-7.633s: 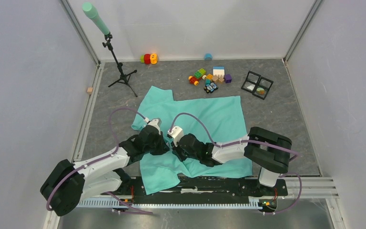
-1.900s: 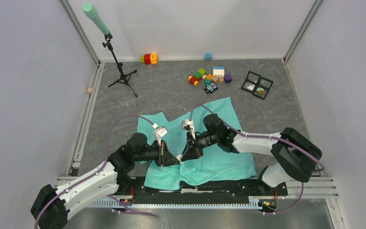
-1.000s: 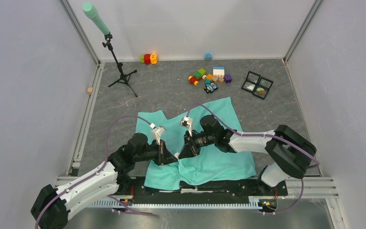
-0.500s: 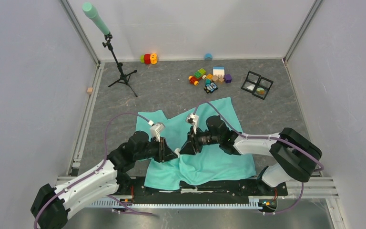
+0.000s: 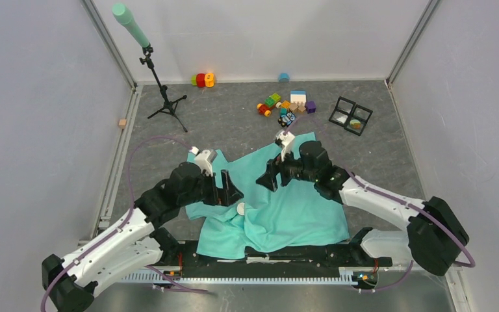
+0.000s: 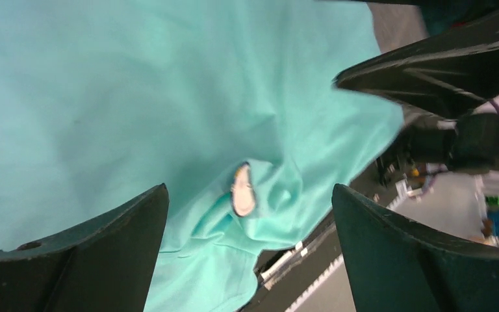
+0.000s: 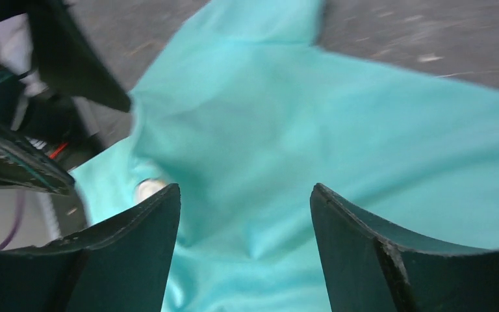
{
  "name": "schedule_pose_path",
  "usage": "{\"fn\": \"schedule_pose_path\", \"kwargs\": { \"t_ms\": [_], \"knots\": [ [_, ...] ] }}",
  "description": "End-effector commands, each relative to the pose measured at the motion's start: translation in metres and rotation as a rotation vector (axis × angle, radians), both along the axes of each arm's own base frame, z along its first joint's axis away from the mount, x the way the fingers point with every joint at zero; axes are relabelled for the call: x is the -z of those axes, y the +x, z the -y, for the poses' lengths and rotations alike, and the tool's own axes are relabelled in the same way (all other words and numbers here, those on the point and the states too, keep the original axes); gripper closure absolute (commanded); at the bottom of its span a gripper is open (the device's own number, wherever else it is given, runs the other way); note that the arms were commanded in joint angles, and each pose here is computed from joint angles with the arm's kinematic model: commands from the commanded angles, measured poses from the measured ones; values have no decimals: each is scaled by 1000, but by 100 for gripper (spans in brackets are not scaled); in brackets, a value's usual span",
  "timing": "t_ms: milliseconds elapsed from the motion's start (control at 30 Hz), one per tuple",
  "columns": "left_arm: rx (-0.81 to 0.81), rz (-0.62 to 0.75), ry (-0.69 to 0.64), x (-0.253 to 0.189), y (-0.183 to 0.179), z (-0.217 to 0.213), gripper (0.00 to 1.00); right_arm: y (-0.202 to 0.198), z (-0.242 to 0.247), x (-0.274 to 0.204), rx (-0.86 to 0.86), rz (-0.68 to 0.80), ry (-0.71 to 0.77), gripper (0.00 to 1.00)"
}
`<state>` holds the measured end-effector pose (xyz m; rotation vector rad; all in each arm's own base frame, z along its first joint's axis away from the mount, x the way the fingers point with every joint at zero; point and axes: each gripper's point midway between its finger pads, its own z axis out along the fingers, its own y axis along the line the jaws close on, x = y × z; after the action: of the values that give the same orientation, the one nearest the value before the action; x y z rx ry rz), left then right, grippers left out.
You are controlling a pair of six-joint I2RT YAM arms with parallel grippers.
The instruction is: Pin the brooch onto the clothing
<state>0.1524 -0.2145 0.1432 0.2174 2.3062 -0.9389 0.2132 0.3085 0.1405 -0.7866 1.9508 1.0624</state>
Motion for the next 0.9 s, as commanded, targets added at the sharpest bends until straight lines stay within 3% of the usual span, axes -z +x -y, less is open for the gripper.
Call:
{"fn": "schedule_pose_path", "kwargs": {
  "t_ms": [0,100,333,633,867],
  "knots": [
    [-247,-57,200,15,27,-49,0,56,49,-33,289,170,-217,20],
    [-436,-167,224,31,39,-87,0,75,79,-41,420,217,-322,14],
    [-818,-170,280,41,46,-156,0,92,116,-28,528,182,-366,12],
    [-935,-281,314,68,29,-168,2,92,149,-8,593,108,-334,13],
    [-928,-353,385,103,27,-170,28,88,162,-2,591,92,-299,13]
  ]
}}
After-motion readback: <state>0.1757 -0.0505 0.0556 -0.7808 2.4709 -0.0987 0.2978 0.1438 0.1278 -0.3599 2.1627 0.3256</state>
